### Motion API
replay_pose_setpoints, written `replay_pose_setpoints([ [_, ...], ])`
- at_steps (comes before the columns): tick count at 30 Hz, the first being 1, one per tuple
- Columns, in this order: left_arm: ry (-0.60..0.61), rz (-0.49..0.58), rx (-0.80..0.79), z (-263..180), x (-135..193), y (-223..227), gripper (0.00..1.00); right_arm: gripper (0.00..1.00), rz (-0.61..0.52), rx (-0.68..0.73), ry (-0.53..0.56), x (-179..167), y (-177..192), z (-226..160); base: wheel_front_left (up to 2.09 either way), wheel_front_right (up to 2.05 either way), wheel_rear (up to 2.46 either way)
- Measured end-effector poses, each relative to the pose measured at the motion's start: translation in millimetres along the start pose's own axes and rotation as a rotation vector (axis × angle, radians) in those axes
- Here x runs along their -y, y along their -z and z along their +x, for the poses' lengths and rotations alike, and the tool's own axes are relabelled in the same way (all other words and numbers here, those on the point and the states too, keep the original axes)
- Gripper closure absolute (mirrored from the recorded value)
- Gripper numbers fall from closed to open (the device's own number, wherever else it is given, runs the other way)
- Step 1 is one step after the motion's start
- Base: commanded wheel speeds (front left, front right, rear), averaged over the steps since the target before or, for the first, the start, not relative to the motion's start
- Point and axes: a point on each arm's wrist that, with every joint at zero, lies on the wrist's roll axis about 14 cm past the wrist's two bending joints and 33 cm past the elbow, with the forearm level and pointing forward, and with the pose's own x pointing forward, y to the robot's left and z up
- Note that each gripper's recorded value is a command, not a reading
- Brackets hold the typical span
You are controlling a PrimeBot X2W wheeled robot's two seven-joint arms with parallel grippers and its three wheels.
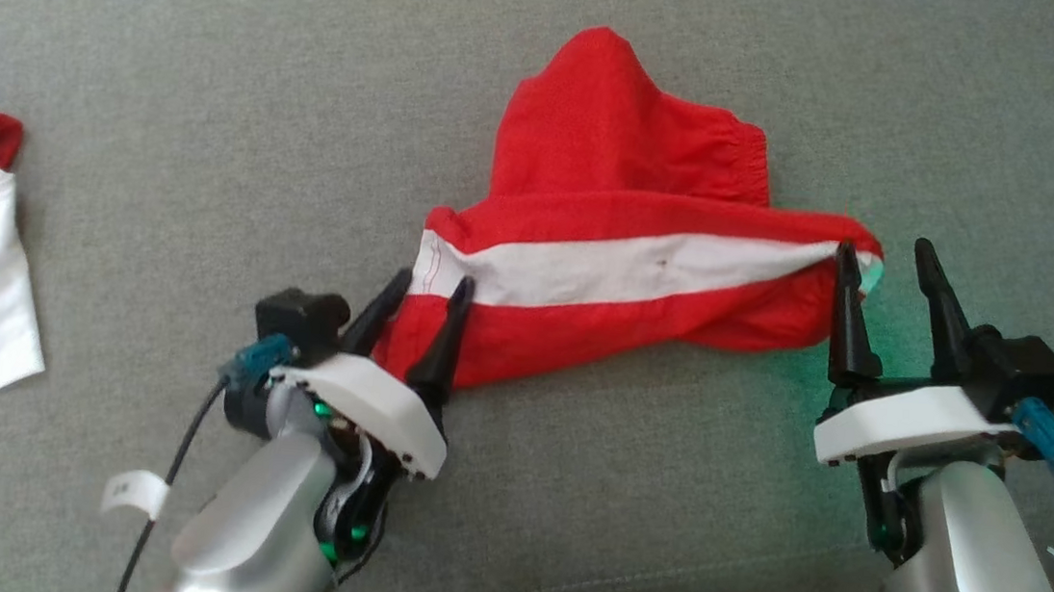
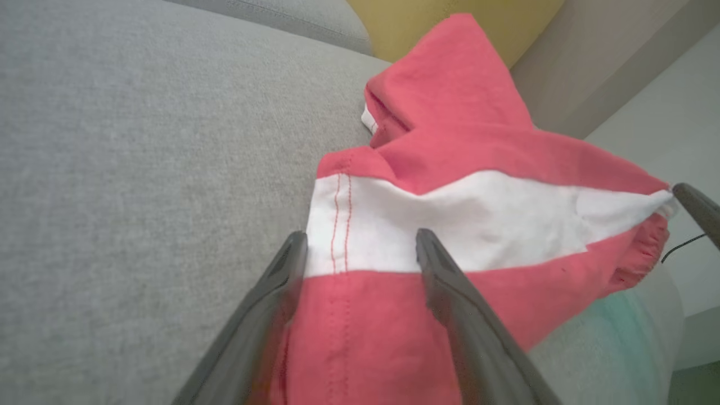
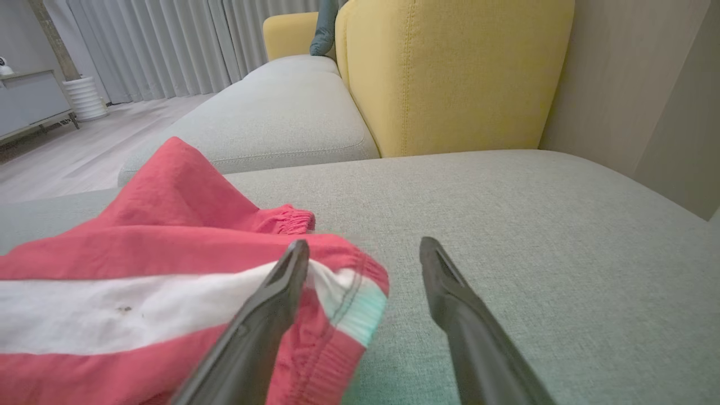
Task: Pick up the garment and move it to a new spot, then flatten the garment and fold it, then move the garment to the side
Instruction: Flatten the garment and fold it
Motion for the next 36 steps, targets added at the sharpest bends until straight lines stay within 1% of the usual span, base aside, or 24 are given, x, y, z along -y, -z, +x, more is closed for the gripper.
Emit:
replay_pose_setpoints([
  [6, -0.033, 0.028, -0.050, -3.3, -4.1, 14.8, 0.00, 0.00, 0.009, 0.006, -0.018, -6.0, -2.2, -1.4, 0.00, 0.00, 0.00],
  [12, -0.055, 0.033, -0.042, 6.5, -6.9, 10.5, 0.00, 0.00, 0.011, -0.005, -0.025, -8.1, 1.7, -2.7, 0.00, 0.00, 0.00],
  [18, -0.062, 0.057, -0.062, 12.6, -7.8, 14.0, 0.00, 0.00, 0.020, -0.001, -0.009, -2.8, 0.3, -5.9, 0.00, 0.00, 0.00],
  [19, -0.061, 0.060, -0.062, 13.5, -7.7, 13.5, 0.05, 0.00, 0.023, 0.000, -0.006, -2.2, 0.0, -6.2, 0.00, 0.00, 0.00],
  [20, -0.062, 0.064, -0.064, 14.1, -7.9, 13.5, 0.24, 0.00, 0.025, 0.001, -0.005, -1.9, -0.3, -6.4, 0.00, 0.00, 0.00],
  [21, -0.070, 0.069, -0.062, 14.2, -9.2, 12.4, 0.59, 0.00, 0.028, 0.001, -0.005, -1.9, -0.4, -6.6, 0.00, 0.00, 0.00],
  [22, -0.074, 0.078, -0.059, 13.8, -9.9, 11.4, 0.84, 0.00, 0.034, 0.001, -0.005, -2.3, -0.3, -6.9, 0.00, 0.00, 0.00],
  [23, -0.076, 0.088, -0.056, 13.2, -10.2, 10.1, 1.00, 0.00, 0.035, 0.000, -0.006, -2.9, 0.2, -7.3, 0.00, 0.00, 0.00],
  [27, -0.087, 0.096, -0.023, 11.4, -11.7, -0.2, 1.00, 0.00, 0.049, -0.006, -0.017, -7.6, 2.6, -6.9, 0.00, 0.00, 0.00],
  [32, -0.159, 0.086, 0.064, -1.1, -27.8, -24.8, 1.00, 0.00, 0.079, -0.023, -0.055, -23.0, 8.5, -3.4, 0.00, 0.00, 0.00],
  [36, -0.220, 0.080, 0.078, -19.6, -43.2, -24.5, 1.00, 0.00, 0.110, -0.042, -0.096, -39.5, 14.0, -1.6, 0.00, 0.00, 0.00],
])
